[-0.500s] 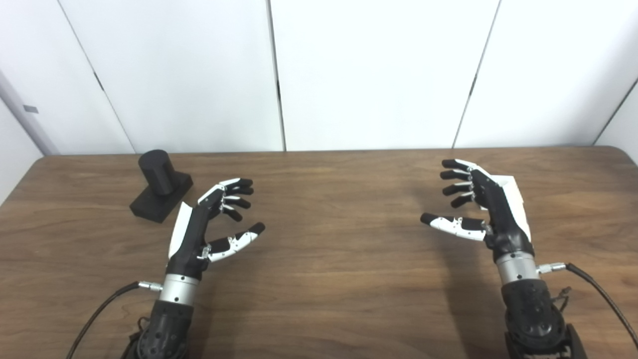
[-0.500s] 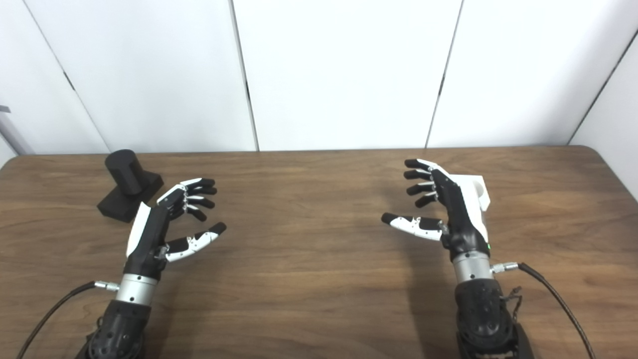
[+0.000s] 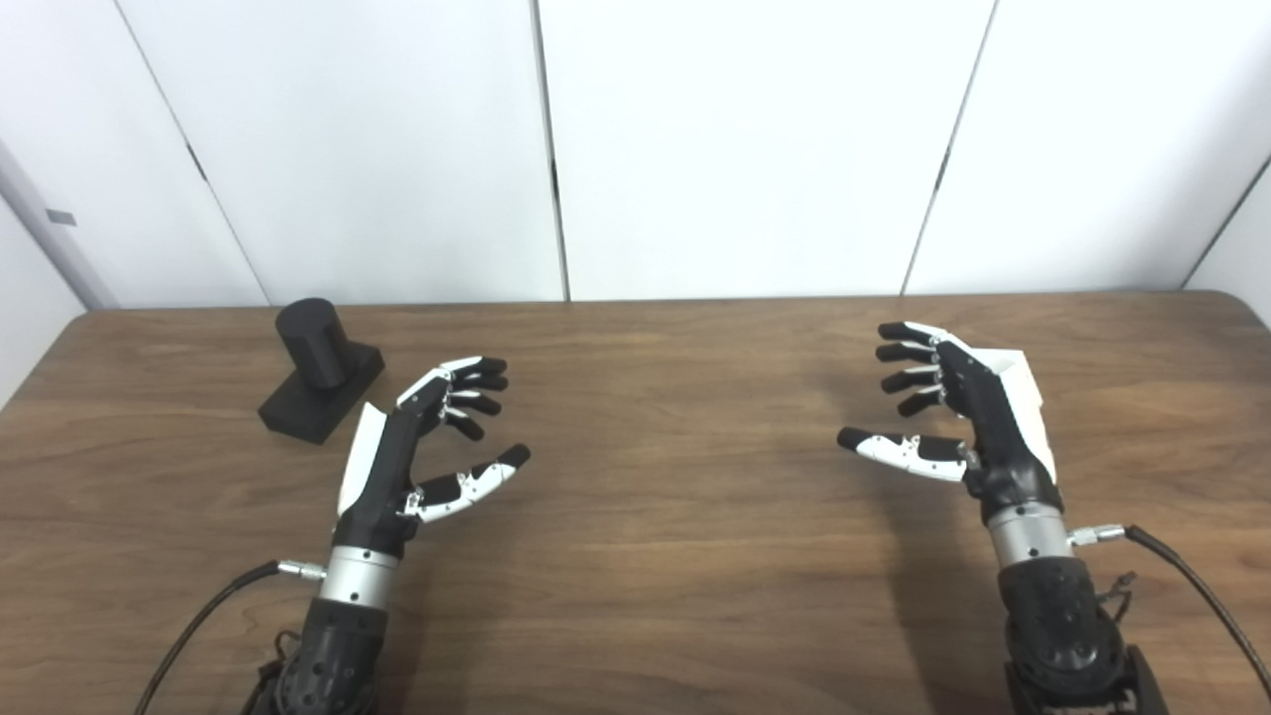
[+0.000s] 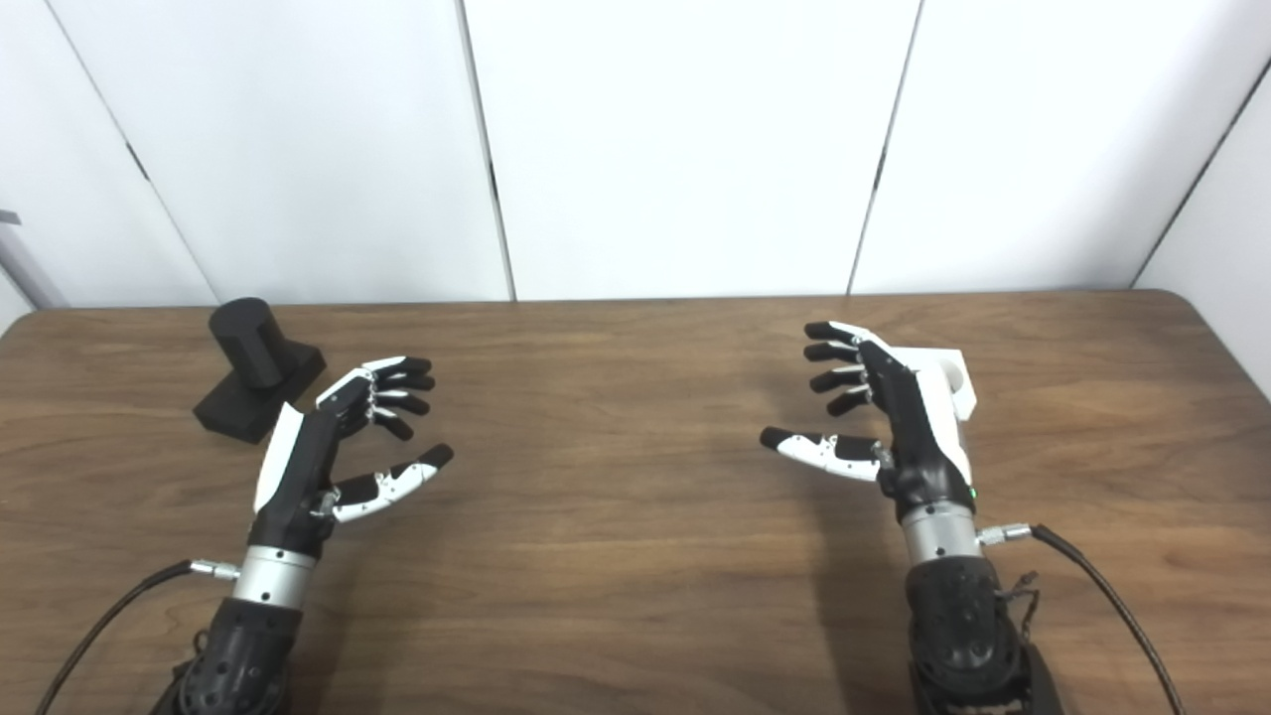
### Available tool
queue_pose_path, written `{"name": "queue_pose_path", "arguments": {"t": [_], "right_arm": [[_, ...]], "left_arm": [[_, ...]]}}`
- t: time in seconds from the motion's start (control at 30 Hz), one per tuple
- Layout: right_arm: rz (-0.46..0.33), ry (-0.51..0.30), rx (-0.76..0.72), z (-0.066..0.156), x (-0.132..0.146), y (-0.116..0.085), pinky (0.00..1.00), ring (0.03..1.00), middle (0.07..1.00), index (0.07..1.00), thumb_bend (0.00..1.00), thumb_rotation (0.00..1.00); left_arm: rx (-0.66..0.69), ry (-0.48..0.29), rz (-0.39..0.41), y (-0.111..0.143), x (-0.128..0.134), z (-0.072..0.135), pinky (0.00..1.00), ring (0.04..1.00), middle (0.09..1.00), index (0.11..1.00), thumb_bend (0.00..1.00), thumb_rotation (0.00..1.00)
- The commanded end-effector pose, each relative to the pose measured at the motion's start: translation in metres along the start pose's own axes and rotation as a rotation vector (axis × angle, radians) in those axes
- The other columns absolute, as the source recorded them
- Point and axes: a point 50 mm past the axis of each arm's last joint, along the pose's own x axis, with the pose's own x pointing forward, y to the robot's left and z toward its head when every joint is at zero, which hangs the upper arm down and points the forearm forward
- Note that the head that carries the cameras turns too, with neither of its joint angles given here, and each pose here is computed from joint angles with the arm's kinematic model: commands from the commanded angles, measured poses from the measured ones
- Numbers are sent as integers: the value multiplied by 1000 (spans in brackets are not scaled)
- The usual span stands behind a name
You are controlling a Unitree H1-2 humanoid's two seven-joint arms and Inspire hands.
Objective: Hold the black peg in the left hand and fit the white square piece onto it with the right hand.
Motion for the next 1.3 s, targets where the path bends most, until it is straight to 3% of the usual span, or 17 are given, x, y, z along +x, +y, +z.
{"name": "queue_pose_path", "arguments": {"t": [0.0, 0.17, 0.47, 0.67, 1.27], "right_arm": [[-34, -86, 3, 15, 10, -7, 493, 607, 707, 741, 645, 0], [-30, -95, 1, 11, 9, -12, 484, 603, 704, 739, 637, 0], [-25, -78, 37, 3, 5, -33, 503, 623, 727, 752, 598, 0], [-48, -79, 46, 3, 5, -36, 452, 588, 693, 713, 594, 0], [-36, -80, 40, 5, 2, -33, 402, 554, 667, 693, 573, 0]], "left_arm": [[10, -77, 22, 6, 14, 11, 486, 623, 695, 726, 612, 0], [2, -75, 11, -1, 14, 11, 497, 635, 694, 722, 604, 0], [-21, -53, 4, -36, 12, 18, 488, 633, 699, 712, 609, 0], [4, -48, 13, -49, 14, 19, 459, 625, 688, 690, 616, 0], [-1, -54, 46, -47, 18, 22, 474, 614, 679, 670, 667, 24]]}}
